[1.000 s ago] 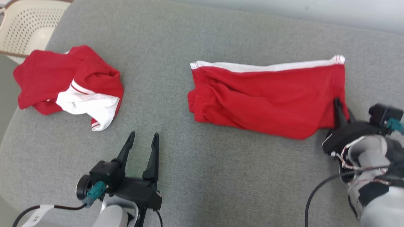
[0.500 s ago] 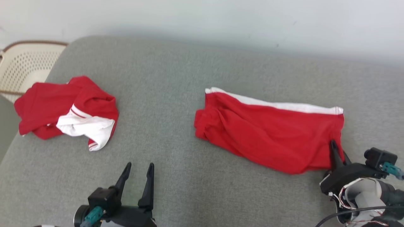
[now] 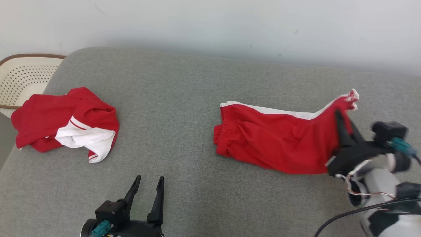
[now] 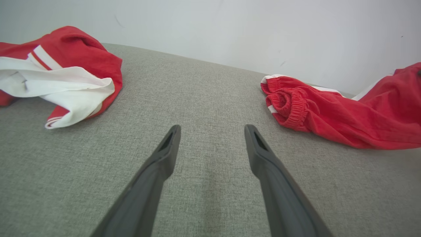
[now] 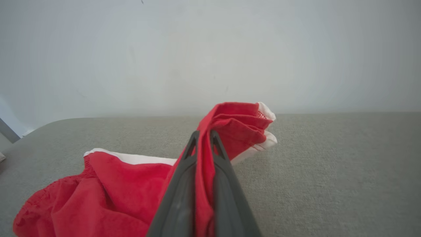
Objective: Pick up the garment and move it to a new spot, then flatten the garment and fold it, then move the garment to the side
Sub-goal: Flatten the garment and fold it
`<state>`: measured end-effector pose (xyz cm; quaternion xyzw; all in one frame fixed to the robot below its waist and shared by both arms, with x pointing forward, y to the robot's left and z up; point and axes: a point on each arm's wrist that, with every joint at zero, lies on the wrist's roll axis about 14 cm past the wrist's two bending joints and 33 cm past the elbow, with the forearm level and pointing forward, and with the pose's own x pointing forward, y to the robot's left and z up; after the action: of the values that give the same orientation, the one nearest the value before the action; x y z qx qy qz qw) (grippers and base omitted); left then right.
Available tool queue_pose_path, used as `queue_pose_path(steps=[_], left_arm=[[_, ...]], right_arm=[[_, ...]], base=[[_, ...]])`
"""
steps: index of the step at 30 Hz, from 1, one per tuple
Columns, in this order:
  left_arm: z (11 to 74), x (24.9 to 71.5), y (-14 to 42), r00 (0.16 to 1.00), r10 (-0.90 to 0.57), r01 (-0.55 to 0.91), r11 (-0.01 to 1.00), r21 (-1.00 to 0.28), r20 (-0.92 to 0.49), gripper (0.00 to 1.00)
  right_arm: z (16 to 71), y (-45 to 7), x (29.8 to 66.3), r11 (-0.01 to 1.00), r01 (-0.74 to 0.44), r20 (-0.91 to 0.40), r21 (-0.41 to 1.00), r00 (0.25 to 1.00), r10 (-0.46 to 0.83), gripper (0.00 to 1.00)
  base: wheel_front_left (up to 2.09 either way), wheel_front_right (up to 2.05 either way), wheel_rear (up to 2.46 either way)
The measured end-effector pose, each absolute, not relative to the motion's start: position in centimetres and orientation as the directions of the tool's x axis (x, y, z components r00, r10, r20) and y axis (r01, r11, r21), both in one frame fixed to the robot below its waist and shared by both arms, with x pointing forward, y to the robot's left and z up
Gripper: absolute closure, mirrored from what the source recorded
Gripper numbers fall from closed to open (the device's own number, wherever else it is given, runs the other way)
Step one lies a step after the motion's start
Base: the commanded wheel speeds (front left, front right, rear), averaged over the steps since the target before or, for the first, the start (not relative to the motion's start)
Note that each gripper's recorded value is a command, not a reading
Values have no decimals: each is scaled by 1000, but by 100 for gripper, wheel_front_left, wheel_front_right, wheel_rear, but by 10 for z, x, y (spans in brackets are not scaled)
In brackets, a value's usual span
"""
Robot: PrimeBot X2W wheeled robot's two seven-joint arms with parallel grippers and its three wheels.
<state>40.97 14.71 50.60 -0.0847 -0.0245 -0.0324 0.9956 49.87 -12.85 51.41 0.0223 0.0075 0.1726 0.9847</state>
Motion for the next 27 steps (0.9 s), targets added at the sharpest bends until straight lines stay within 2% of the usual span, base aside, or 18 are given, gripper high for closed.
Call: queue_pose_path(steps=[6,12,19,27], left_arm=[[503,407,154,998,-40,47,984,-174,43,0],[501,403,162,999,-16,23,982,-189,36,0],[499,397,170,1000,8,-2,980,-197,27,0],[494,391,183,999,50,-47,979,-196,10,0]], right_arm=[[523,-50,483,832,-555,14,-15,831,555,100],[505,9,458,711,-703,-48,-25,711,702,100],[484,37,455,650,-759,-129,-37,649,750,100],[472,59,460,632,-775,-166,-8,625,763,100]], base=[[0,0,0],[0,0,0],[0,0,0],[0,0,0]])
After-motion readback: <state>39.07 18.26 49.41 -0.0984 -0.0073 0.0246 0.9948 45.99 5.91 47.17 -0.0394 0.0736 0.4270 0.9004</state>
